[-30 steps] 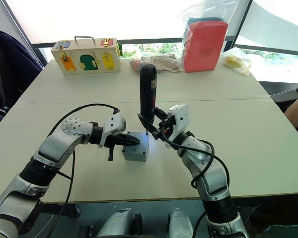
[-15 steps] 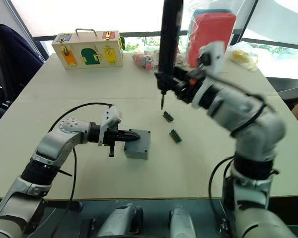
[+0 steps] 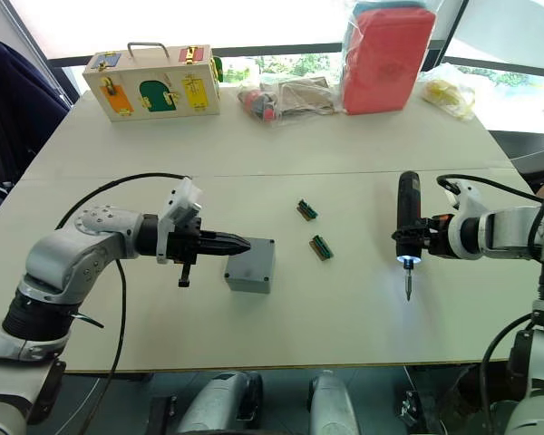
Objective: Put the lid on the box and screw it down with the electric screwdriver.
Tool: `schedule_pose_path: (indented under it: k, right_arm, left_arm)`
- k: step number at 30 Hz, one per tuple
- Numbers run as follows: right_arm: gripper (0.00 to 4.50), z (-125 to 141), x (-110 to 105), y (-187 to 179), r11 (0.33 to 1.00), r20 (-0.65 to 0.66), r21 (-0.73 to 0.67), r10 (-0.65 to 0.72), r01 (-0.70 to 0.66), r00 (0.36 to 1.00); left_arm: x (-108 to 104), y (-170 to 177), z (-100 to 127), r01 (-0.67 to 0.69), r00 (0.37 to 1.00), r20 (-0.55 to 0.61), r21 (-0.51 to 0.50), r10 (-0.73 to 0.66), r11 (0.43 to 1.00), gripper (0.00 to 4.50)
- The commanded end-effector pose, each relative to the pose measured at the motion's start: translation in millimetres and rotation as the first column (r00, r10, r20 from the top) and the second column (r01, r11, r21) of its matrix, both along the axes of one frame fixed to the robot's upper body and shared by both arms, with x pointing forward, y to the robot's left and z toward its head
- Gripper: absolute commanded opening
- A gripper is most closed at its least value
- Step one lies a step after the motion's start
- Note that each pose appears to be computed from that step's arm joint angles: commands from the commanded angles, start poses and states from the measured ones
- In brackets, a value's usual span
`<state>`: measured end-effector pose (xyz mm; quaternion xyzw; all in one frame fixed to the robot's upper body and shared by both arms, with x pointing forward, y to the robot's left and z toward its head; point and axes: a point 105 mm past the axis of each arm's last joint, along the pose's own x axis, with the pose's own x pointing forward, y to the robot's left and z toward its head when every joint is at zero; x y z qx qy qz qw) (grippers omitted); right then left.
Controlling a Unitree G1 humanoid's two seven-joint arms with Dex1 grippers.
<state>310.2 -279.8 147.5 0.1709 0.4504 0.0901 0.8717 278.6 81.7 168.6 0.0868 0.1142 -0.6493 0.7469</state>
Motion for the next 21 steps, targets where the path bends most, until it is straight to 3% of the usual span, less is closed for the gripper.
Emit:
schedule_pose_path:
  k: [1, 8, 10, 12, 15, 21]
  right_arm:
    - [1.8, 19, -1, 7, 0.998, 0.032, -0.017, 0.066, -0.066, 0.997]
    - [1.8, -5, -7, 0, 0.993, -0.074, -0.104, 0.056, -0.064, 0.996]
    - [2.8, -5, -5, -4, 0.989, -0.072, -0.139, 0.042, -0.052, 0.997]
    - [3.27, -3, -4, -5, 0.985, -0.064, -0.164, 0.046, -0.056, 0.997]
    - [4.33, -2, -5, -3, 0.979, -0.058, -0.188, 0.071, -0.08, 0.996]
    - [4.45, 0, -7, -2, 0.968, -0.032, -0.226, 0.102, -0.107, 0.994]
  left_arm:
    - [-7, -8, 5, 0.025, 0.999, 0.045, -0.015, -0.024, 1.0, 0.0]
    - [-5, -5, -7, 0.002, 1.0, -0.01, -0.036, -0.003, 0.999, 0.0]
    - [-2, -2, -8, -0.017, 1.0, -0.011, -0.038, 0.016, 0.999, 0.0]
    - [2, 0, -7, -0.038, 0.999, -0.005, -0.04, 0.038, 0.998, 0.0]
    - [6, 2, -3, -0.056, 0.998, 0.004, -0.048, 0.056, 0.997, 0.0]
    - [13, 10, 4, -0.09, 0.996, 0.023, -0.048, 0.091, 0.995, 0.0]
